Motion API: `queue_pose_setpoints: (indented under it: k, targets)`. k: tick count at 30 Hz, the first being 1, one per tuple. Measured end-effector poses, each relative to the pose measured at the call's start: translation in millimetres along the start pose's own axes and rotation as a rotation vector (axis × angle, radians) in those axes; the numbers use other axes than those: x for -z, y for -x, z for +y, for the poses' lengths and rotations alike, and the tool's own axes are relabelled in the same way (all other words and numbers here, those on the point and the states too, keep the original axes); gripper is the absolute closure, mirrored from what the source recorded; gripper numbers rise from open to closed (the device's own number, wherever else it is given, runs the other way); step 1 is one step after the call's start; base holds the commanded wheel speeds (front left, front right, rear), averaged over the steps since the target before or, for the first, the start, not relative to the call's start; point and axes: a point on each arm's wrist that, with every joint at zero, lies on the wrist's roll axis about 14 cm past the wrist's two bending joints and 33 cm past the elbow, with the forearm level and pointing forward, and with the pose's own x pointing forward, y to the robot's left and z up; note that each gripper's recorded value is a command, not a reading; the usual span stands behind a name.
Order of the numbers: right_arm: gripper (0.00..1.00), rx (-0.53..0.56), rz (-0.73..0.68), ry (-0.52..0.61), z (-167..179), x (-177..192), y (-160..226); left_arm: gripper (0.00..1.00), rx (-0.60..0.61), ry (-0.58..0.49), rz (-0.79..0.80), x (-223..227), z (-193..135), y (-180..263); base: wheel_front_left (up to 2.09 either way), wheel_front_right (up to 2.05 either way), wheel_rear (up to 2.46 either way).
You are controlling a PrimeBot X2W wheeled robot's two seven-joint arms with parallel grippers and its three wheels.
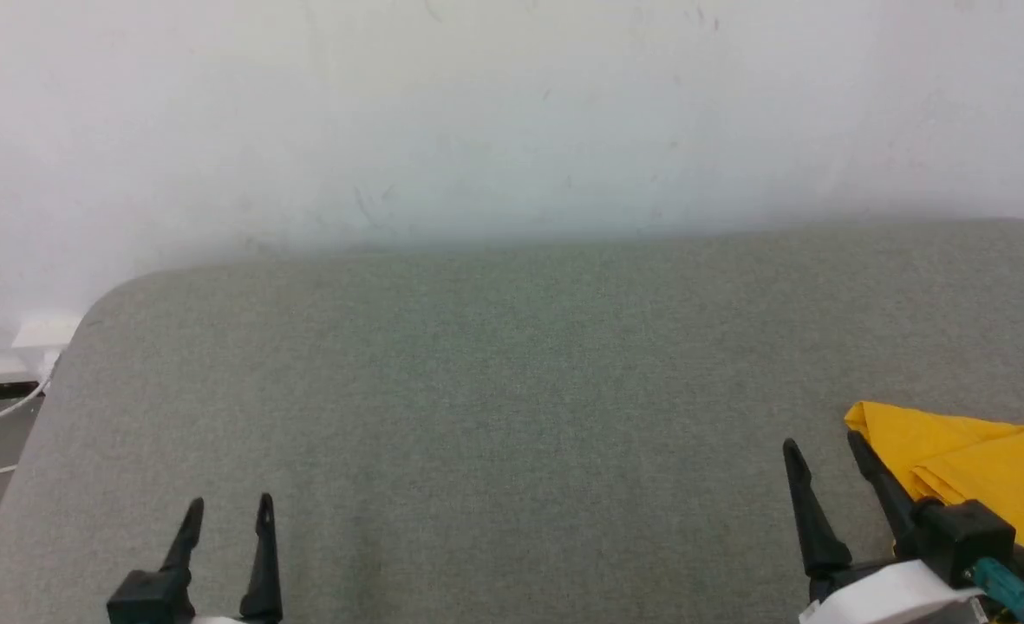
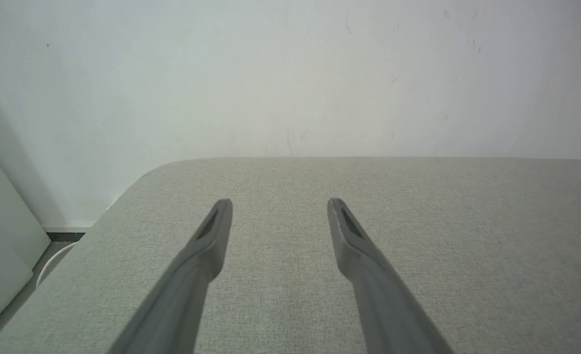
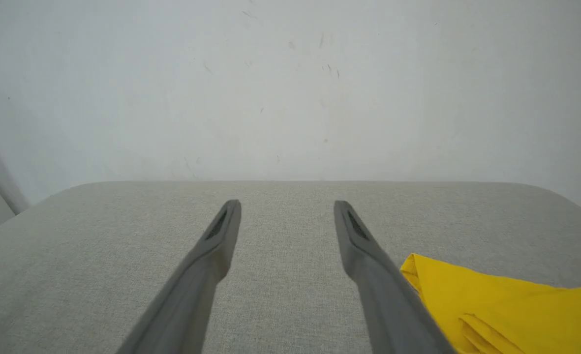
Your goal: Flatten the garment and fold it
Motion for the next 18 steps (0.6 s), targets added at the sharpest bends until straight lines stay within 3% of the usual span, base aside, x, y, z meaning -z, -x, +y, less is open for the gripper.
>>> queue_pose_setpoints:
  k: [10,11,18]
  targets:
    - [0.00,0.003,0.006,0.004,2.9,0.7,2.9,0.00,0.020,0.010,0.018,6.1,-8.4,1.4,0.00,0.00,0.00]
    - [1.00,0.002,0.006,0.005,3.0,0.8,2.8,1.00,0.020,0.011,0.019,6.2,-8.5,1.3,0.00,0.00,0.00]
    - [1.00,0.002,0.014,0.005,2.8,2.4,2.4,1.00,0.020,0.011,0.029,7.5,-8.6,1.0,0.00,0.00,0.00]
